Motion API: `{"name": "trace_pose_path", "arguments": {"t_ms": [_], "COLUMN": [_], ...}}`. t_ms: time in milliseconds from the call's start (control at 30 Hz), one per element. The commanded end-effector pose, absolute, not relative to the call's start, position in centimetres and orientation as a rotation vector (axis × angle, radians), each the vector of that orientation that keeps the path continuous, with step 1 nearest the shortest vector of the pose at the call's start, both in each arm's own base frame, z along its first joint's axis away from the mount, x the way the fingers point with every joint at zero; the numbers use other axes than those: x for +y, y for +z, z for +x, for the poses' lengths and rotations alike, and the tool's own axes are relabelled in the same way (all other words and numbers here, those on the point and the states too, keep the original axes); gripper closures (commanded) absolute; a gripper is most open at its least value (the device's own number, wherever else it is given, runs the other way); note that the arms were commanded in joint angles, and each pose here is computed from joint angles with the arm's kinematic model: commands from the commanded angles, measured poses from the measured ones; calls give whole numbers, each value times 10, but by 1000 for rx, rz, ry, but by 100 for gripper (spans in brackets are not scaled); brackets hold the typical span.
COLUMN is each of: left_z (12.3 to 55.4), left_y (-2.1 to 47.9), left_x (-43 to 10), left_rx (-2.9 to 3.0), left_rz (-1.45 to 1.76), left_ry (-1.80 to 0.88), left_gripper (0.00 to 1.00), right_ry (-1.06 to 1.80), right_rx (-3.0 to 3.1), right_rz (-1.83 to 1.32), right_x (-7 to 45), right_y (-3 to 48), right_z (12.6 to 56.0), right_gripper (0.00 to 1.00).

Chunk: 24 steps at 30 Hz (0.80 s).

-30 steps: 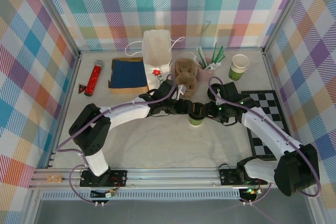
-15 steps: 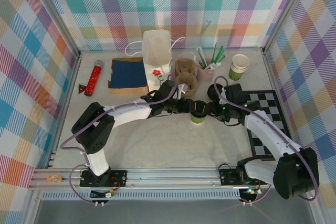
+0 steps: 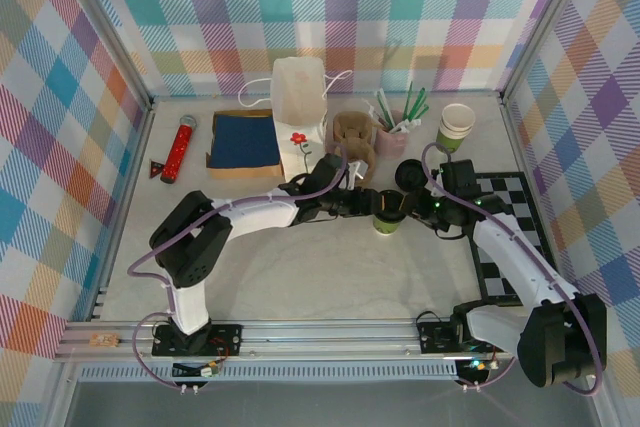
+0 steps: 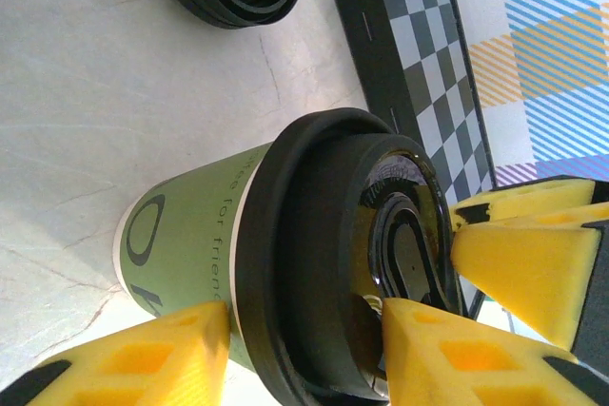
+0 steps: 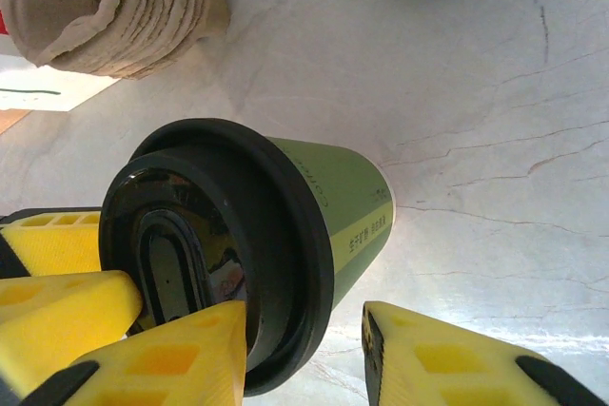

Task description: Pack the takeout coffee

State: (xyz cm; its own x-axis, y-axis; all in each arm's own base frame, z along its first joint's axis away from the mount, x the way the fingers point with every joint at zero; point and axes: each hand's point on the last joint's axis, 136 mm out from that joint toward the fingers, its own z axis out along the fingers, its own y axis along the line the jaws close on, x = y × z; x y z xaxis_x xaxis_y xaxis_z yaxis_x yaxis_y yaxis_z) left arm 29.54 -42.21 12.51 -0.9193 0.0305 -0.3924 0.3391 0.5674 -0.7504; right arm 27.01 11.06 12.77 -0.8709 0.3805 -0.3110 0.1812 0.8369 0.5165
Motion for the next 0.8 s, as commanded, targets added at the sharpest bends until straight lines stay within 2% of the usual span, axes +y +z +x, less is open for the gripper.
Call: {"name": "trace_pose_path", "arguments": {"t_ms": [0,200,300,367,500,767], "left_z": [271,269,271,272,276,294], "left_y": [69,72,75,81,98,147], "left_x": [-416,-431,-435,-437,-439,-439], "left_rx": [2677,2675,2666,2657,2628,2548], "left_rz": [283,313,319,325,355,377], "left_ry": [-1170,-1190,-1199,-1205,-1188,-1198], "left_gripper": [55,55,54,50,37,27], "right_ry": [501,487,460,445,449,482], "right_rx": [2708,2674,2662,2659,2630,2531], "right_rz": [515,509,506,496,446,256], "right_x": [86,83,79,77,78,84], "right_y": [108,123,129,133,149,186], "right_z": [250,254,255,255,258,264], "right_gripper": [64,63,60,57,50,34]}}
